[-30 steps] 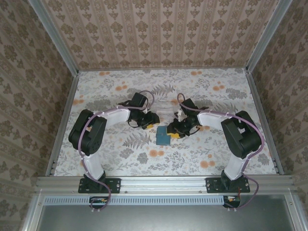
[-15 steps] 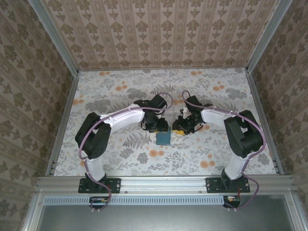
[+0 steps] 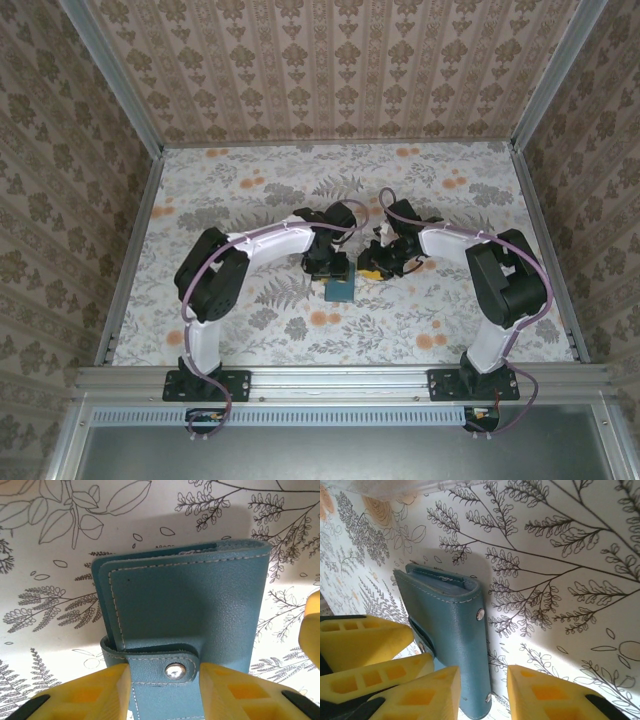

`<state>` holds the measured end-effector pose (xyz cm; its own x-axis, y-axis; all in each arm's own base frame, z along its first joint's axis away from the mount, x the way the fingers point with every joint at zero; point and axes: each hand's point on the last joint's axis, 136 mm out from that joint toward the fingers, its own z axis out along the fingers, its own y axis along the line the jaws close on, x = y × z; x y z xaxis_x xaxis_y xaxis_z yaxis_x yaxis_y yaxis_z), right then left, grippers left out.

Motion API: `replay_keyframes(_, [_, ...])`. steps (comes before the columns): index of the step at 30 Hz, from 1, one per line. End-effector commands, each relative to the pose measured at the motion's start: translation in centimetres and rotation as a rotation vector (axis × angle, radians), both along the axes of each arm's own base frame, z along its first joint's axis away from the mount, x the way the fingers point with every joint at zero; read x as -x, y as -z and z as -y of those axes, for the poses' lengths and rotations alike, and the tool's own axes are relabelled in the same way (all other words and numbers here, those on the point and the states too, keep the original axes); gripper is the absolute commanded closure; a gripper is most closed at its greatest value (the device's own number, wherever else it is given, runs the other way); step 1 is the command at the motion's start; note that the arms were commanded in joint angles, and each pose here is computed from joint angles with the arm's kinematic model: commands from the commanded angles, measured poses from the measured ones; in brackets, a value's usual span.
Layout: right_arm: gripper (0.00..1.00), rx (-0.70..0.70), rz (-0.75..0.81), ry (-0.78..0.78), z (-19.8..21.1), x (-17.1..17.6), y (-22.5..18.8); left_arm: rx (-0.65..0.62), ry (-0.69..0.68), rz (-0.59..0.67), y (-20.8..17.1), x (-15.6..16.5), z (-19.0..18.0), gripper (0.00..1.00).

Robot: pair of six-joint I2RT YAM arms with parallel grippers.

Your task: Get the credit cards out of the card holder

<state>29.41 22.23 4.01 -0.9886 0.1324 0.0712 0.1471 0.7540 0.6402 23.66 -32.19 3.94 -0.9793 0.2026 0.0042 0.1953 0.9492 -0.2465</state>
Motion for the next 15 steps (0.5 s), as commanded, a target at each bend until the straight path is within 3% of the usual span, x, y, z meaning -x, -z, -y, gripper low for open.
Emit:
replay_keyframes(1, [0.67,-0.062,-0.010,-0.010,-0.9,0.3,-0.4,-0.053,0.024,-0.023,0.9,0.4,-0.5,0.60])
replay_keyframes(15, [0.64,-0.099,-0.049,-0.060,-3.2,0.8,0.9,0.010,0.054,-0.011,0.6,0.5,0.1,0.89])
